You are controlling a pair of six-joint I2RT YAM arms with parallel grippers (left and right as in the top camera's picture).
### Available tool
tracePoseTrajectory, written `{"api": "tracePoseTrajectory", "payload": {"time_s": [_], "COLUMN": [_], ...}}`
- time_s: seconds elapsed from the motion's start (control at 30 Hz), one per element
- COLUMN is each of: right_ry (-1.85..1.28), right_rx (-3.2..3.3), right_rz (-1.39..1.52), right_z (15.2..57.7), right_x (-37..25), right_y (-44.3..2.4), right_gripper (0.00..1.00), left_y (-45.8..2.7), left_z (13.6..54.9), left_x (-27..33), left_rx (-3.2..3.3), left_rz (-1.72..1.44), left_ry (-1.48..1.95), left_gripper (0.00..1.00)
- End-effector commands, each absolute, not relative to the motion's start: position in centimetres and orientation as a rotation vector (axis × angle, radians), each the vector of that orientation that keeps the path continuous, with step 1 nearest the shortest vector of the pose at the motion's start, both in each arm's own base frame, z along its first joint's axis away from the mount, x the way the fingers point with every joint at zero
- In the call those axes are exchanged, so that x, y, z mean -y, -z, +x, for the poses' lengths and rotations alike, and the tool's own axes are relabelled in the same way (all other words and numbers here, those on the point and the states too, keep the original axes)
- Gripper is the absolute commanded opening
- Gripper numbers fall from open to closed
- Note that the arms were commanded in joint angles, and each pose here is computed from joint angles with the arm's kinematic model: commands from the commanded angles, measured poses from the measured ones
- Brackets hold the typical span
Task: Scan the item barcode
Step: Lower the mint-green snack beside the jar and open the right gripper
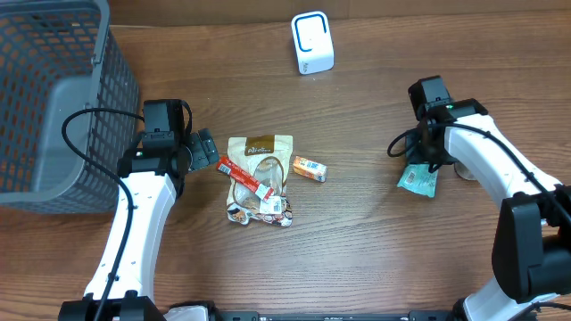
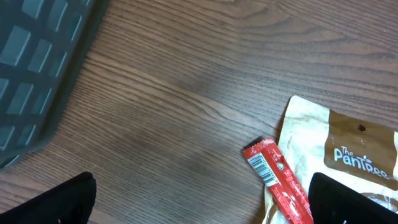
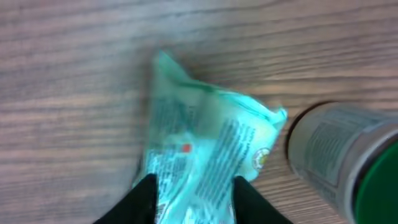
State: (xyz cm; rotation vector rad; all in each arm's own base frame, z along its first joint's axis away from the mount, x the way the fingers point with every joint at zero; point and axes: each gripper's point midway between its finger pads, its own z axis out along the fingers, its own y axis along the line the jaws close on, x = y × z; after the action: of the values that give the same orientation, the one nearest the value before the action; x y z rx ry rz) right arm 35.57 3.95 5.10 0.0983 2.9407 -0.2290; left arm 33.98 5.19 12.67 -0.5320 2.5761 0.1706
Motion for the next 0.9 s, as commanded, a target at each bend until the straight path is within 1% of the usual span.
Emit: {"api": "tracePoseTrajectory", "payload": {"time_s": [0.0,0.17,0.27,0.47,0.53,0.67,0.77,0.87], "right_ry": [0.208,-0.142,-0.299,-0.341,-0.314,-0.063,0.124,0.174], "right_rx": [-2.910,-2.927,-2.940,-2.906,-2.899,-2.917,-2.935,-2.952], "right_rz": [0.154,0.264,0.246,0.270,0.263,0.299,0.331,0.357], "right_z": [36.1,36.3,35.9,35.6,35.2,33.8,32.9,32.3], "right_x": [-4.1,-8.1,-10.0,-11.2,-11.0,-7.7,-5.1,-4.0], "right_y": [-5.3,-5.1,-4.9,-2.8,-1.8,-0.2,0.0,0.0], "right_gripper": [0.46,0.47,0.46,0.45,0.45,0.46,0.46,0.46], "left_y": [-13.1,-13.1,-13.1,-13.1,-13.1,-13.1,-13.1,-13.1], "left_z": [34.2,34.2,34.2,34.2,34.2,34.2,34.2,34.2], "left_x": [-5.4,-5.4,-5.4,-5.4,-5.4,-5.4,-5.4,-5.4], "left_rx": [-2.565,-2.565,-2.565,-2.565,-2.565,-2.565,-2.564,-2.565], "left_rz": [-0.529,-0.529,-0.529,-0.529,-0.529,-0.529,-0.529,-0.529], "left_ry": [-0.182,-0.182,-0.182,-0.182,-0.182,-0.182,-0.182,-0.182], "left_gripper": [1.00,1.00,1.00,1.00,1.00,1.00,1.00,1.00]}}
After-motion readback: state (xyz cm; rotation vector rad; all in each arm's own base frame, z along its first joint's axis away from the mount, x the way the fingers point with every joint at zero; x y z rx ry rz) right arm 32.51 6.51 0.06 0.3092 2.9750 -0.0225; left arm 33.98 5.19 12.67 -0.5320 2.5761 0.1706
